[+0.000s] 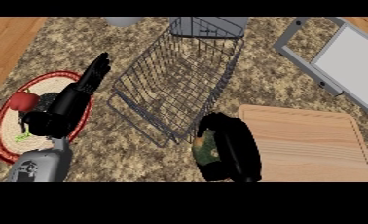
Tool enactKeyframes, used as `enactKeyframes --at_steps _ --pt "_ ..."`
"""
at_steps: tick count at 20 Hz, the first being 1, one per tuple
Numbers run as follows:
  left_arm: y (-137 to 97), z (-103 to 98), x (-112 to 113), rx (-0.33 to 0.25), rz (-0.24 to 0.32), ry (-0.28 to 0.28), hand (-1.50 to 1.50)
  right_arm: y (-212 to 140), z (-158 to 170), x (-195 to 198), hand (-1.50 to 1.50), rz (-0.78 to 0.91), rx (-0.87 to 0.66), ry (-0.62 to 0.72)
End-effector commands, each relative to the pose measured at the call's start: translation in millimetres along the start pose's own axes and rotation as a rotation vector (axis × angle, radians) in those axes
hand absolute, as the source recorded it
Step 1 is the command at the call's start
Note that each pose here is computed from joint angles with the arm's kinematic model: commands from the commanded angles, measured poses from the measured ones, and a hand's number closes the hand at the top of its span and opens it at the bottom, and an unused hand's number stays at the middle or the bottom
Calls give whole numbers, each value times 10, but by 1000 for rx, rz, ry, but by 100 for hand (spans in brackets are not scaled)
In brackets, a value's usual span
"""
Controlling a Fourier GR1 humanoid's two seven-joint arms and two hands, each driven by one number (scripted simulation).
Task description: Pick the squash from the cutting board and place it in the basket
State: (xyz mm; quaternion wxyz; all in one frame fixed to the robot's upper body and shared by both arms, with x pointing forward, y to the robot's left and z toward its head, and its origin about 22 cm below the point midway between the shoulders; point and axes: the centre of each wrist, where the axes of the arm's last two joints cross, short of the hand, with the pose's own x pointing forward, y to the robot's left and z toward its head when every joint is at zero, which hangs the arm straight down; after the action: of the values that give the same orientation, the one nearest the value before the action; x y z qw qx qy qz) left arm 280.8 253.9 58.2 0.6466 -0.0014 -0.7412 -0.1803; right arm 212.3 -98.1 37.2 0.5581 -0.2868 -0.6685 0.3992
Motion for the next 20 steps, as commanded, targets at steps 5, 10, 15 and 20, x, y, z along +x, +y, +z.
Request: enactKeyframes --at_steps 5,10,15,20 --pt "-33 2 -27 -4 -10 16 0 -132 246 741 150 -305 -241 6" --pt "69 -11 -18 9 -28 16 0 -172 306 990 150 -324 -311 62" --pt "8 -53 -31 24 -18 26 0 -214 211 1140 150 -238 -394 116" --pt "-77 -59 15 -8 -7 2 0 -362 -60 1225 150 -214 -484 185"
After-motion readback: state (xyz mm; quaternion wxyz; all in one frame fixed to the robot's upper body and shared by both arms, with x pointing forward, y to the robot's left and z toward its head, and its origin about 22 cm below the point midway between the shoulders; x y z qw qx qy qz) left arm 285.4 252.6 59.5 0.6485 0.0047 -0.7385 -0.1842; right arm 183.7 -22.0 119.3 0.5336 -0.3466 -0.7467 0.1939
